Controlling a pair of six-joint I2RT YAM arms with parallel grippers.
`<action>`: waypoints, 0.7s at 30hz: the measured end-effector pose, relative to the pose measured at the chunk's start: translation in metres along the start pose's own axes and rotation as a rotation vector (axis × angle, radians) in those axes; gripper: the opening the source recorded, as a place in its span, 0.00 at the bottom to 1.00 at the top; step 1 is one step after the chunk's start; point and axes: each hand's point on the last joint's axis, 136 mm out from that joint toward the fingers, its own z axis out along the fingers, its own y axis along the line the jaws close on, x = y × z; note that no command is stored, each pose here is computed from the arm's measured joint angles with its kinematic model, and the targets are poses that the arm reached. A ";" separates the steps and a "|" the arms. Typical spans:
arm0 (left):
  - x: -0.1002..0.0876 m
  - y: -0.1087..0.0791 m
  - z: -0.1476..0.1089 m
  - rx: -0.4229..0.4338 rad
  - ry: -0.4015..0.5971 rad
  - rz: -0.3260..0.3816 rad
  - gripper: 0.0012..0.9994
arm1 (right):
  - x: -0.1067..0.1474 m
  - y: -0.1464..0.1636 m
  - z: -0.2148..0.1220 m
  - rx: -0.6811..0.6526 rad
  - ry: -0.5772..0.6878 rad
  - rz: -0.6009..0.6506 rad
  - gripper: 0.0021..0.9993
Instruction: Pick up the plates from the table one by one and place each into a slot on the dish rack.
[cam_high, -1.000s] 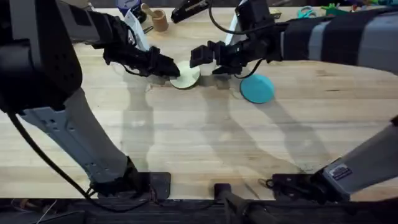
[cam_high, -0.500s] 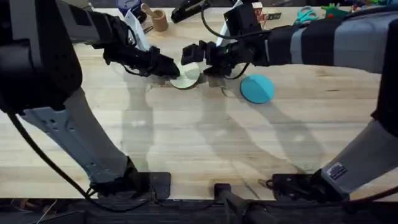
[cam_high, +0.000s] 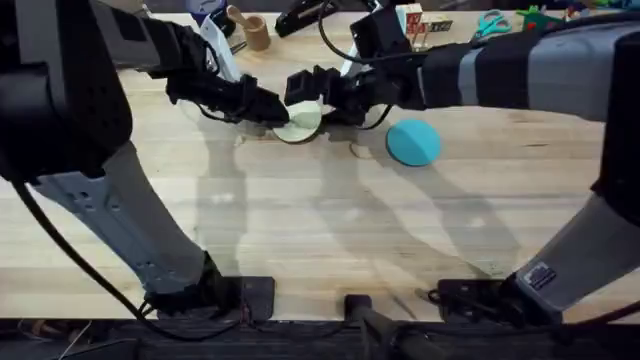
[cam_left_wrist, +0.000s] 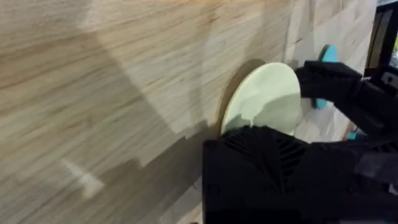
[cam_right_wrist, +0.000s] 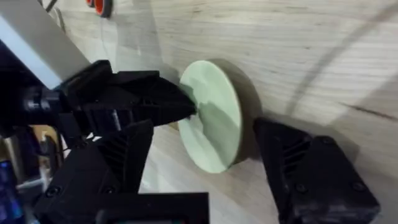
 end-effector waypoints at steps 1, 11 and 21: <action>0.000 0.000 0.000 0.000 0.000 0.000 0.04 | 0.001 0.000 0.001 -0.001 0.004 0.004 0.94; 0.000 0.000 0.000 0.000 -0.002 0.000 0.04 | 0.018 -0.007 0.007 0.016 0.069 0.061 0.28; -0.004 0.002 -0.004 -0.002 -0.016 0.003 0.04 | 0.014 -0.007 0.007 0.007 0.059 0.068 0.04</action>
